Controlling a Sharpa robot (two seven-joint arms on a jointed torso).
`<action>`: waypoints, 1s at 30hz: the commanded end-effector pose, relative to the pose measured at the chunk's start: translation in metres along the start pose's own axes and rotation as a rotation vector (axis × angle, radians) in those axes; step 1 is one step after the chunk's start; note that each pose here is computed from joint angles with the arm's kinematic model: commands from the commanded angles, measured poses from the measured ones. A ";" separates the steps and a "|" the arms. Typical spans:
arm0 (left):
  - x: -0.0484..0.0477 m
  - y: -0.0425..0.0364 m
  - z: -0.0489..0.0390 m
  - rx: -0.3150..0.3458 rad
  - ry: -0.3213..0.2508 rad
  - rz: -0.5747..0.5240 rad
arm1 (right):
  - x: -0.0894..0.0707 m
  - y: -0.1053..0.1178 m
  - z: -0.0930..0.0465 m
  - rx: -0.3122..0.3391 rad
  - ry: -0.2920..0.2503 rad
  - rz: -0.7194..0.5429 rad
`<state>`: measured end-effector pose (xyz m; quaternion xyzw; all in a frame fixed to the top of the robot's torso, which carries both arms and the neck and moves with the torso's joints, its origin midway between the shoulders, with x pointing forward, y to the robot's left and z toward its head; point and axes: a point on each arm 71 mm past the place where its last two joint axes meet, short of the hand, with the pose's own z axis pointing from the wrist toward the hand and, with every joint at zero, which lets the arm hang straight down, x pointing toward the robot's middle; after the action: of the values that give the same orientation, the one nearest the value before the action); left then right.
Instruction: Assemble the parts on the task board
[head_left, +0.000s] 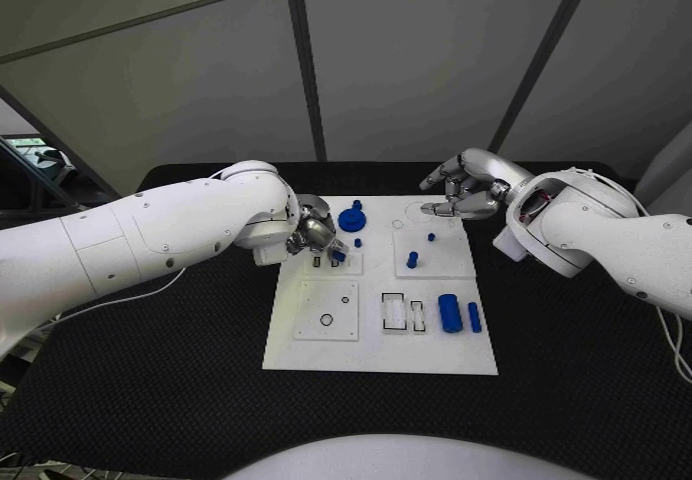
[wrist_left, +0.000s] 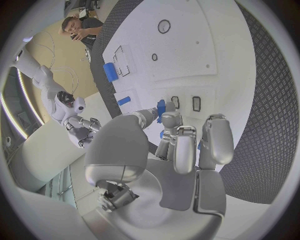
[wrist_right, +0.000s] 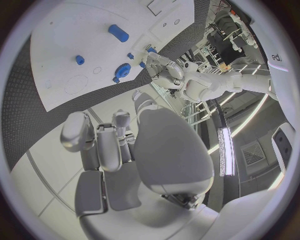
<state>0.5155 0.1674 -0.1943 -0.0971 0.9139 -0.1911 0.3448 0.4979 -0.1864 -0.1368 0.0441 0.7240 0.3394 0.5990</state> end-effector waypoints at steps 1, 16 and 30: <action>-0.0025 0.0004 -0.0045 0.015 -0.050 -0.105 | -0.001 0.000 0.000 0.001 0.006 -0.003; 0.0002 0.0058 -0.0151 -0.009 -0.163 -0.053 | -0.003 -0.004 0.000 0.007 0.000 -0.022; 0.0126 0.0031 -0.0068 -0.033 -0.220 0.037 | -0.004 -0.002 -0.001 -0.007 -0.019 -0.043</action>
<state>0.4991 0.1667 -0.2009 -0.1131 0.8823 -0.1733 0.4227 0.4993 -0.1914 -0.1371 0.0366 0.7242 0.3283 0.6053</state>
